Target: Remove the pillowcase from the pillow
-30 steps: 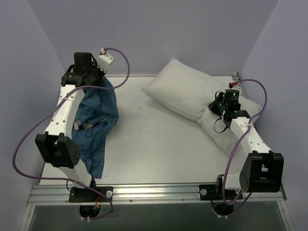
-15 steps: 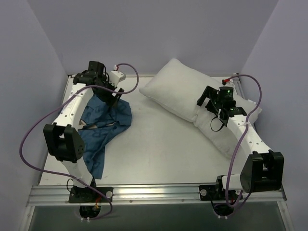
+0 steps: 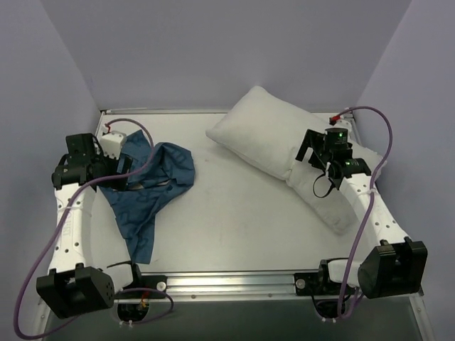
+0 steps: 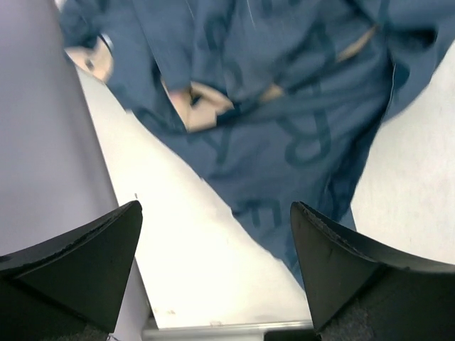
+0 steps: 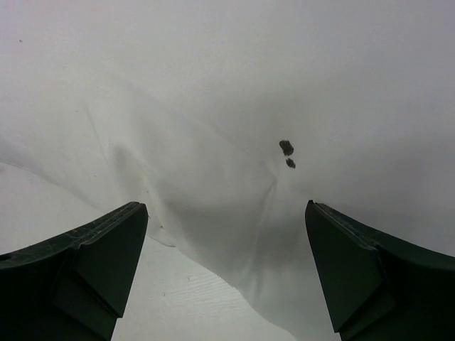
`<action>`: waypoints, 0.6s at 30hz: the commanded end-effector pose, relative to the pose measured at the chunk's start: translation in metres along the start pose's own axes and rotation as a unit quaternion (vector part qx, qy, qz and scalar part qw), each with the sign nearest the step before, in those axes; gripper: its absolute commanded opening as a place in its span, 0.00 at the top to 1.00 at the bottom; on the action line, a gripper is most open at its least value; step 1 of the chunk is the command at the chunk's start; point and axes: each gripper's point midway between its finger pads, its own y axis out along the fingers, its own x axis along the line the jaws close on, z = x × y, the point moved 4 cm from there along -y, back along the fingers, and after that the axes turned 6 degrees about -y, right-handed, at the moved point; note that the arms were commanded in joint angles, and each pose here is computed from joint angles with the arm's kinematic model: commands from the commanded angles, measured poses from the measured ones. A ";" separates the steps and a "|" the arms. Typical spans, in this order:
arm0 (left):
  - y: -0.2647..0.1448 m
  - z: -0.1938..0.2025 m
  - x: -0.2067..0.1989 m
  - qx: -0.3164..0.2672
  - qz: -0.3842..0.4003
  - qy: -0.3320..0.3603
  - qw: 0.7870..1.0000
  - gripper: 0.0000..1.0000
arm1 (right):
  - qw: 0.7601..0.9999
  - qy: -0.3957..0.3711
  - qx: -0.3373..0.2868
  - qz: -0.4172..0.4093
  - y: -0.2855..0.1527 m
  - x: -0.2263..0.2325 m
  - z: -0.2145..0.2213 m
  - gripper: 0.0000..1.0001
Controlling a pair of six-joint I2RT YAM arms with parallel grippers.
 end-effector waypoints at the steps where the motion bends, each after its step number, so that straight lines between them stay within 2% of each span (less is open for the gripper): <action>1: -0.006 0.029 0.004 0.006 -0.041 -0.002 0.999 0.06 | 1.000 -0.016 -0.015 0.019 -0.024 -0.006 -0.004 0.00; 7: -0.008 0.075 0.006 0.040 -0.075 -0.021 0.996 0.06 | 0.999 -0.001 -0.016 0.032 -0.049 -0.014 0.015 0.00; 12: -0.011 0.095 -0.002 0.041 -0.074 -0.037 0.996 0.06 | 0.999 0.005 -0.003 0.053 -0.066 -0.026 0.031 0.00; 18: -0.012 0.112 -0.001 0.046 -0.097 -0.046 0.993 0.06 | 1.000 -0.005 -0.001 0.030 -0.081 -0.024 0.037 0.01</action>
